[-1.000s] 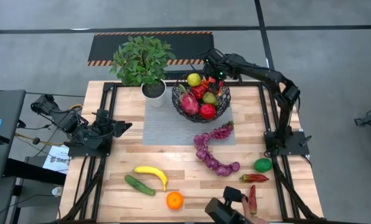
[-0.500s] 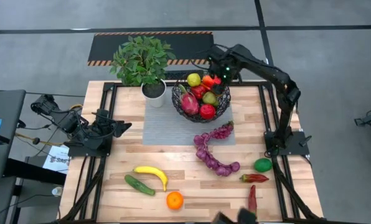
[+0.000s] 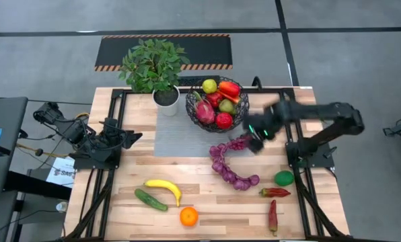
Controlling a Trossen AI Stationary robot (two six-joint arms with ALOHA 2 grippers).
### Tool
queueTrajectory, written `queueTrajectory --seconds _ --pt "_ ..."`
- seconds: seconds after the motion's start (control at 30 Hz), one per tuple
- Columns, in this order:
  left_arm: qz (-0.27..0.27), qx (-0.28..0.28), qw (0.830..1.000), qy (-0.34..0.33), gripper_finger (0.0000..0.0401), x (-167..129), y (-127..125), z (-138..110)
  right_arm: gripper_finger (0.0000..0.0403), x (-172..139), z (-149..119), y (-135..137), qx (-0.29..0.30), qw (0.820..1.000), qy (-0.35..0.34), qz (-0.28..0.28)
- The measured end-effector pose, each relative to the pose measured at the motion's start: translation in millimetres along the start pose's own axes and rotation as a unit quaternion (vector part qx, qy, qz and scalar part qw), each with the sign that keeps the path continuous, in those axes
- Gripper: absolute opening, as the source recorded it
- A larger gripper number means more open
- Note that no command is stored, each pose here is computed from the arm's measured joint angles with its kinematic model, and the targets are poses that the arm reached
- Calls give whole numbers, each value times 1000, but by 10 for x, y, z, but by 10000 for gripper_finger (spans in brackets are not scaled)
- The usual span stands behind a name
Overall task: Build produce basket
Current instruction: Put the green lime into the black wire basket
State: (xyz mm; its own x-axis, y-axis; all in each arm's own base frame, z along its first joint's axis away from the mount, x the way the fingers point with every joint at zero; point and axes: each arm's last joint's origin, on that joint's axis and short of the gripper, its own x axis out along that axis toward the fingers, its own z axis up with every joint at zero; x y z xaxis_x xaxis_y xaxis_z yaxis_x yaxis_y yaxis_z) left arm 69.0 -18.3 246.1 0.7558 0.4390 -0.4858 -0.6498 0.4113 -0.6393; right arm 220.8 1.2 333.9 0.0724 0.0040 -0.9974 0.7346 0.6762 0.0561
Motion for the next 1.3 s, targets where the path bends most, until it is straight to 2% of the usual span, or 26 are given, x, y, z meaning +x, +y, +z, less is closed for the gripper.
queueTrajectory --seconds 0.17,0.27,0.33,0.4,0.53,0.67,0.8,0.97,1.3 --pt "0 0 1000 0 364 0 0 -1 351 321 -718 101 63 997 30 -44" --pt "0 -4 1000 2 364 1 0 -2 351 503 -1027 88 108 990 61 -69" --pt "0 -5 1000 4 364 1 0 -4 351 617 -1191 92 117 986 80 -83" --pt "0 -5 1000 4 364 1 0 -3 351 691 -1318 111 81 989 88 -84" --pt "0 -4 1000 4 364 0 -1 -3 351 767 -1500 135 -69 991 95 -65" --pt "0 -4 1000 4 364 1 0 -4 351 779 -1601 138 -213 971 85 -63" --pt "0 -4 1000 2 364 0 -1 -2 351 781 -1613 153 -305 947 83 -48" --pt "0 -4 1000 2 364 1 0 -2 351 839 -1613 207 -360 930 70 -17" --pt "0 -4 1000 -1 364 1 0 0 340 1376 -1631 28 -330 938 94 -41"
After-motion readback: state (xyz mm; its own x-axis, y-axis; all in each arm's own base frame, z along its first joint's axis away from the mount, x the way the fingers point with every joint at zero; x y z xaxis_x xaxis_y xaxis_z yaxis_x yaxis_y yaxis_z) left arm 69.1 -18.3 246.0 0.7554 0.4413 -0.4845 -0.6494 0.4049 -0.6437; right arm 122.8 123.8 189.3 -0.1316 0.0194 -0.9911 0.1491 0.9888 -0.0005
